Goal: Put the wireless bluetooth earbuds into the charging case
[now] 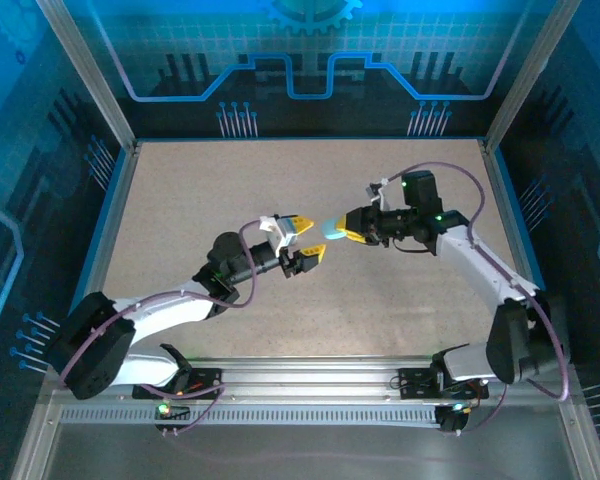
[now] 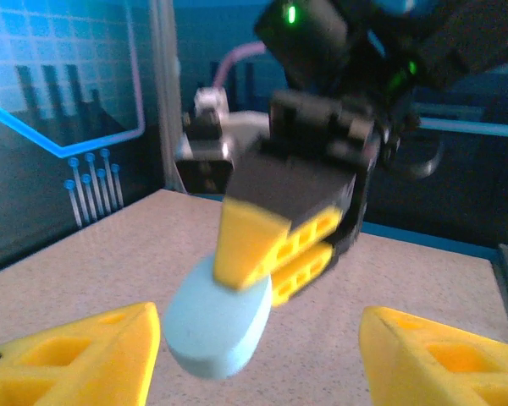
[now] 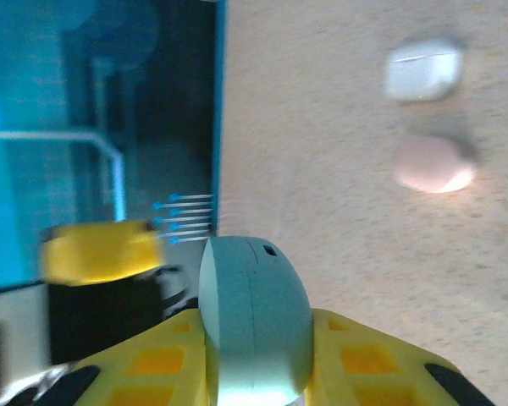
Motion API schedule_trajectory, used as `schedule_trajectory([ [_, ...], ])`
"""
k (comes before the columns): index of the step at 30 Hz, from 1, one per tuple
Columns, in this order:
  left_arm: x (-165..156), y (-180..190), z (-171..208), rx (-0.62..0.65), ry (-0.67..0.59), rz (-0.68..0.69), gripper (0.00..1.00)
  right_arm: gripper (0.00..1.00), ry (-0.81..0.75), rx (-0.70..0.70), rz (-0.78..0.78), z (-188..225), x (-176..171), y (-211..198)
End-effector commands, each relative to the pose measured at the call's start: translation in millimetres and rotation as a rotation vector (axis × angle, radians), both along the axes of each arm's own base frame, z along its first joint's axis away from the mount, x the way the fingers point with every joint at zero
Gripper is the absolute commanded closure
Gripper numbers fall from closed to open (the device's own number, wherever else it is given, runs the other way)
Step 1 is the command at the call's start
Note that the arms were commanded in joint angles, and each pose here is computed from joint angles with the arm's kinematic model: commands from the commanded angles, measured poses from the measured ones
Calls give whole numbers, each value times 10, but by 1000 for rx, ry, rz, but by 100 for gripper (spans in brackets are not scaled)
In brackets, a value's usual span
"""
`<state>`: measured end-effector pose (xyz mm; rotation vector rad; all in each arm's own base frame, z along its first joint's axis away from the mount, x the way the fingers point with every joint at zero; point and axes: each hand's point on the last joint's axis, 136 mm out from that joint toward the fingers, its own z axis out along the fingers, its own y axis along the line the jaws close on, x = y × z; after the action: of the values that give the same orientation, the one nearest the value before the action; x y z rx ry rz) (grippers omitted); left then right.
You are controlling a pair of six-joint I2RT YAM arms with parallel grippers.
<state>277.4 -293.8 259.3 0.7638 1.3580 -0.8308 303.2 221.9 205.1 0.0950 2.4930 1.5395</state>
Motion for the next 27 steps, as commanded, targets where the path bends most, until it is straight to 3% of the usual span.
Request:
schedule_trajectory([
  [1, 62, 201, 191, -28, -38, 125, 34, 81, 49, -122, -65, -583, 158, -98],
  [8, 144, 430, 229, -9, 3, 248, 26, 81, 168, -184, -34, -1295, 159, 74],
  [19, 207, 566, 202, 6, 22, 325, 20, 75, 279, -293, -5, -1880, -26, 119],
  [27, 287, 694, 141, 25, 39, 401, 18, 48, 259, -388, -19, -1797, -137, -62],
])
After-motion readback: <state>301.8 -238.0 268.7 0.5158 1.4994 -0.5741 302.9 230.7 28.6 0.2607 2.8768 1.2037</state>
